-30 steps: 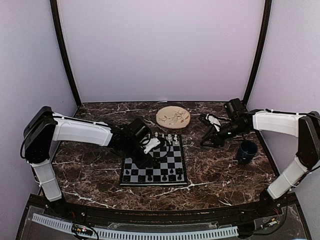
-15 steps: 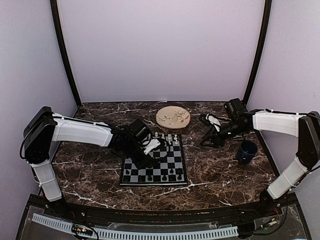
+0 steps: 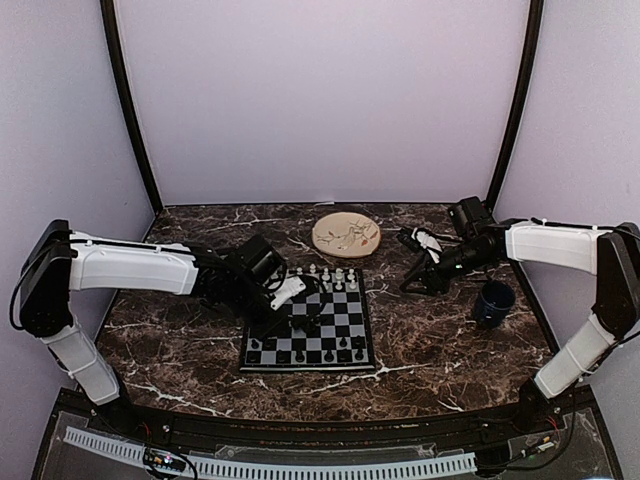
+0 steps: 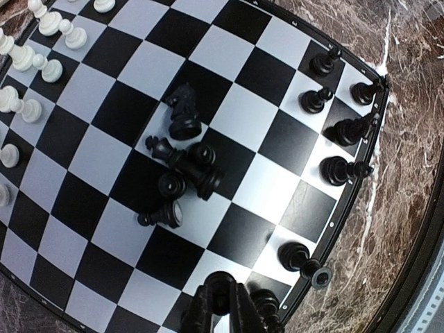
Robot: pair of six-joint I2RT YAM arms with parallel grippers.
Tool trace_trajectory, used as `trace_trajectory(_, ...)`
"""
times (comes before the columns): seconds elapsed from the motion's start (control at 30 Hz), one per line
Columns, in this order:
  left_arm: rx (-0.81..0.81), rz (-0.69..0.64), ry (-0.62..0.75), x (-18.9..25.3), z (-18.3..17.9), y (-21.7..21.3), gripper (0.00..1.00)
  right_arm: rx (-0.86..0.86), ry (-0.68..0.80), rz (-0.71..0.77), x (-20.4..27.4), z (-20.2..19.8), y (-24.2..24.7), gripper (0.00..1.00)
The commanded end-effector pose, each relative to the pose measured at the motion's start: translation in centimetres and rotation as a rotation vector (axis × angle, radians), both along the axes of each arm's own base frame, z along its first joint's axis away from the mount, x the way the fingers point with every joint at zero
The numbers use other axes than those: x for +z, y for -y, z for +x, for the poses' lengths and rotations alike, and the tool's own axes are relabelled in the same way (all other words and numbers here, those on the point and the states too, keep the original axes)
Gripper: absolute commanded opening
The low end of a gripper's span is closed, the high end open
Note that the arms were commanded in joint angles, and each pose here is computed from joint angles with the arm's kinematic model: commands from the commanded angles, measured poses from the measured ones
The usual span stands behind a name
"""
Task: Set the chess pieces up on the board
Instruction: Place the pawn at f7.
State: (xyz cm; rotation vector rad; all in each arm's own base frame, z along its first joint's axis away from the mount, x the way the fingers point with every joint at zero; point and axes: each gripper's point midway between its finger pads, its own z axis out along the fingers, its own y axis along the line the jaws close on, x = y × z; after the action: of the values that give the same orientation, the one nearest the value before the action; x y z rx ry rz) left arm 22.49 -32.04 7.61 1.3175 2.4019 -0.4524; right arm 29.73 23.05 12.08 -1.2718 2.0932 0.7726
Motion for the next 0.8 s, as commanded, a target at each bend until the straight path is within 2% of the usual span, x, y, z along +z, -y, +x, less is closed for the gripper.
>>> trace_trajectory(0.0, -0.02, 0.034, -0.047, -0.4, -2.0, -1.6, 0.06, 0.007, 0.005, 0.007, 0.3, 0.0, 0.0, 0.4)
trace_trajectory(0.77, -0.026, 0.013, -0.052, -1.6, -1.7, -0.8, 0.07, 0.006, 0.0, 0.004, 0.1, 0.0, 0.0, 0.4)
